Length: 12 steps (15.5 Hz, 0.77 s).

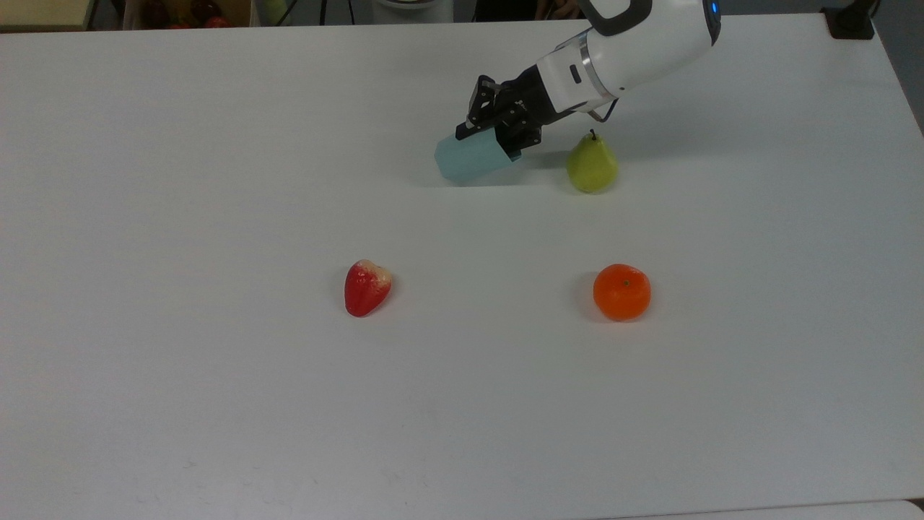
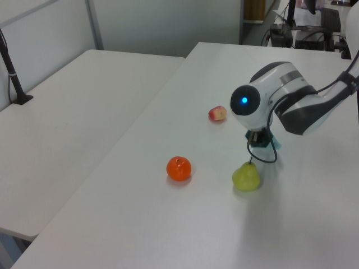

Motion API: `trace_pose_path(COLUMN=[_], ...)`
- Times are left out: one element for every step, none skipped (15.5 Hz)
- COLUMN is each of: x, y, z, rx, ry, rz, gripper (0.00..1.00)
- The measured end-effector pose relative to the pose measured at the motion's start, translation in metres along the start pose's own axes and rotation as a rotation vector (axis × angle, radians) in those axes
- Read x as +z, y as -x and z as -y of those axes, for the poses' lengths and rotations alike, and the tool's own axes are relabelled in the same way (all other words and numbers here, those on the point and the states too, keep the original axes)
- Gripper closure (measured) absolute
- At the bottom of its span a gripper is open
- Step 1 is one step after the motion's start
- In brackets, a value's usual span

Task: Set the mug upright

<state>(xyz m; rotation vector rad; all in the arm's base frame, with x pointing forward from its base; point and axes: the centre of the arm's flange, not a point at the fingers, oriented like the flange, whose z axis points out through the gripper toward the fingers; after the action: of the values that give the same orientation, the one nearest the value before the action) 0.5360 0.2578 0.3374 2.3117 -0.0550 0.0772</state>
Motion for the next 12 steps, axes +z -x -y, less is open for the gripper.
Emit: trace_pose_path(x=[0.000, -0.002, -0.004, -0.007, -0.010, -0.012, -0.015, -0.017, -0.018, -0.019, -0.018, -0.016], y=[-0.003, -0.005, -0.008, -0.010, -0.013, -0.016, -0.023, -0.027, -0.031, -0.037, -0.042, -0.048], z=[-0.006, -0.014, -0.022, -0.031, -0.041, -0.051, -0.065, -0.073, -0.079, -0.083, -0.086, -0.088], rx=[-0.001, -0.001, -0.002, -0.002, -0.014, -0.039, -0.085, -0.116, -0.155, -0.193, -0.215, -0.240], ry=[-0.004, -0.009, -0.018, -0.038, -0.073, -0.121, -0.199, -0.252, -0.325, -0.416, -0.478, -0.539], rz=[0.001, 0.001, 0.002, 0.014, 0.036, 0.064, 0.094, 0.104, 0.107, 0.099, 0.084, 0.060], gripper=[0.90, 0.90, 0.90, 0.90, 0.90, 0.90, 0.90, 0.90, 0.90, 0.90, 0.90, 0.90])
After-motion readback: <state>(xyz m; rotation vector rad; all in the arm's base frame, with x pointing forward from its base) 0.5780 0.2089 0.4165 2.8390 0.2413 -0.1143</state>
